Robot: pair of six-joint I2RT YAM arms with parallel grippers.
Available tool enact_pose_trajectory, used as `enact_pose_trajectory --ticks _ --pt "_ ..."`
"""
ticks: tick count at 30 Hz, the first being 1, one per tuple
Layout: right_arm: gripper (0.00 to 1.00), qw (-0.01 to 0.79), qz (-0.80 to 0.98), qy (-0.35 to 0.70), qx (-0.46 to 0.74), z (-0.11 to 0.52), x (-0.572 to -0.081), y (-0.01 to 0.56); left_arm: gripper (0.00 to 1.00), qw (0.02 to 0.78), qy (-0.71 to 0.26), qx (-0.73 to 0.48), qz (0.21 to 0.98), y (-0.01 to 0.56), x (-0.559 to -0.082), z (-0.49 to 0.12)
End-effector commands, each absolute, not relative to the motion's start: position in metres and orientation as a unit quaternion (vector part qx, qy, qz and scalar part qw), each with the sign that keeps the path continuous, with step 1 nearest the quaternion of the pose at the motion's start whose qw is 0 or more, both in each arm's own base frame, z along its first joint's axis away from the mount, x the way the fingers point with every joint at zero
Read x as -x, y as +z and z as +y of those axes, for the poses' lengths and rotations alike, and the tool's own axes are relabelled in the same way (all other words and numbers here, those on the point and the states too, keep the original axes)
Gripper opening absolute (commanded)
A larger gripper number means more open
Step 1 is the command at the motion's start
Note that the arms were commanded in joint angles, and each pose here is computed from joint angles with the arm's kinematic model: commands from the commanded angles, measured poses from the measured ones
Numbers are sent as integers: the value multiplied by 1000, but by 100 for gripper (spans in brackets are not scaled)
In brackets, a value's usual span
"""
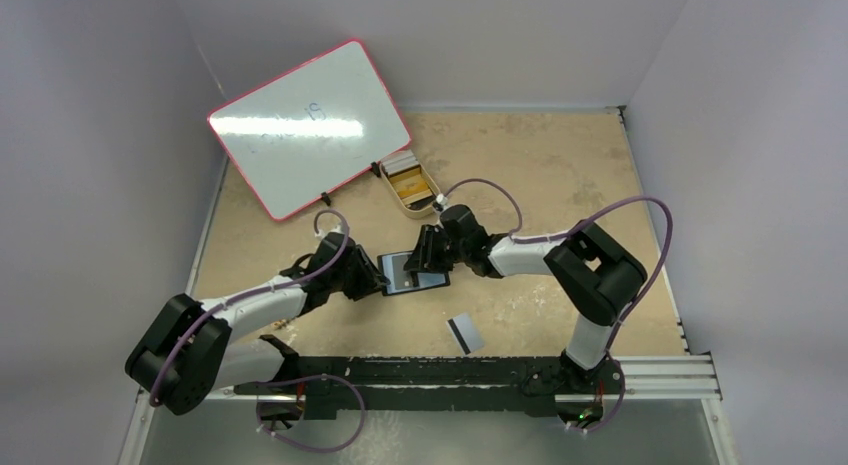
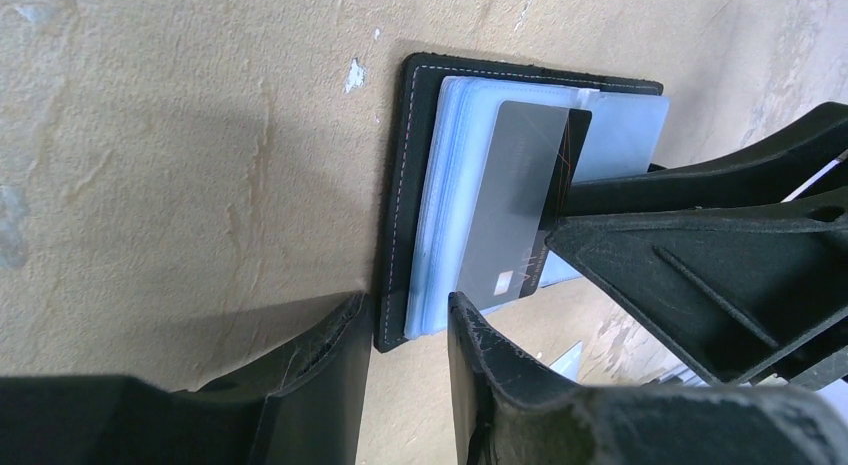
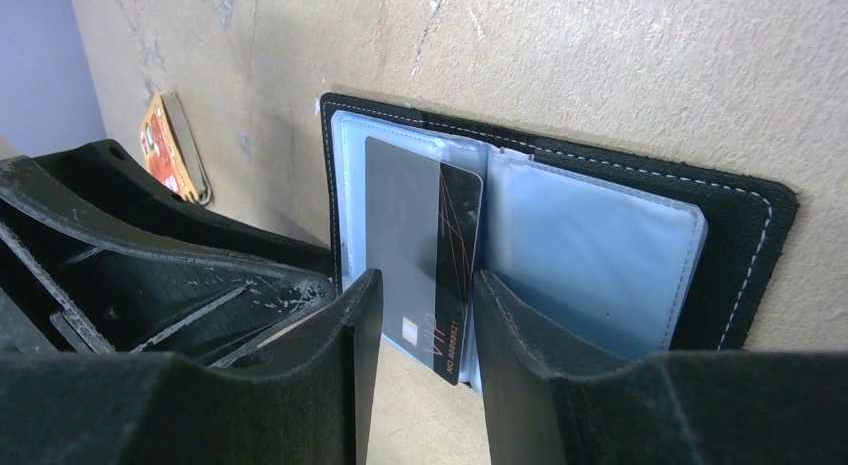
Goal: Put the credit cards into the card holder
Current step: Insert the credit card into the card holder.
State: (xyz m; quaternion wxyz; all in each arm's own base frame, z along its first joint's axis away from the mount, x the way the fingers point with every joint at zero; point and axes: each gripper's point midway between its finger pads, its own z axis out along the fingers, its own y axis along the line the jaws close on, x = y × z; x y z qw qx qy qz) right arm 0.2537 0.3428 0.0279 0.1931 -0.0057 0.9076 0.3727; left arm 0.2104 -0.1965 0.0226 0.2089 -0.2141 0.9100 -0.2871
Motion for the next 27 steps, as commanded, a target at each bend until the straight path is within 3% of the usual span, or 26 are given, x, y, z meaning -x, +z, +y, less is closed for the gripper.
enact_pose_trajectory --ticks 1,13,20,27 --pt "41 197 906 374 30 346 -255 25 34 197 -279 220 914 16 -208 -197" --pt "37 208 869 430 128 367 -247 46 34 198 -280 200 918 12 -212 -202" --pt "40 218 882 382 169 356 -251 52 34 201 -272 191 922 16 -213 -201" --pt "47 224 907 333 125 333 -253 73 37 219 -268 190 919 38 -214 -195"
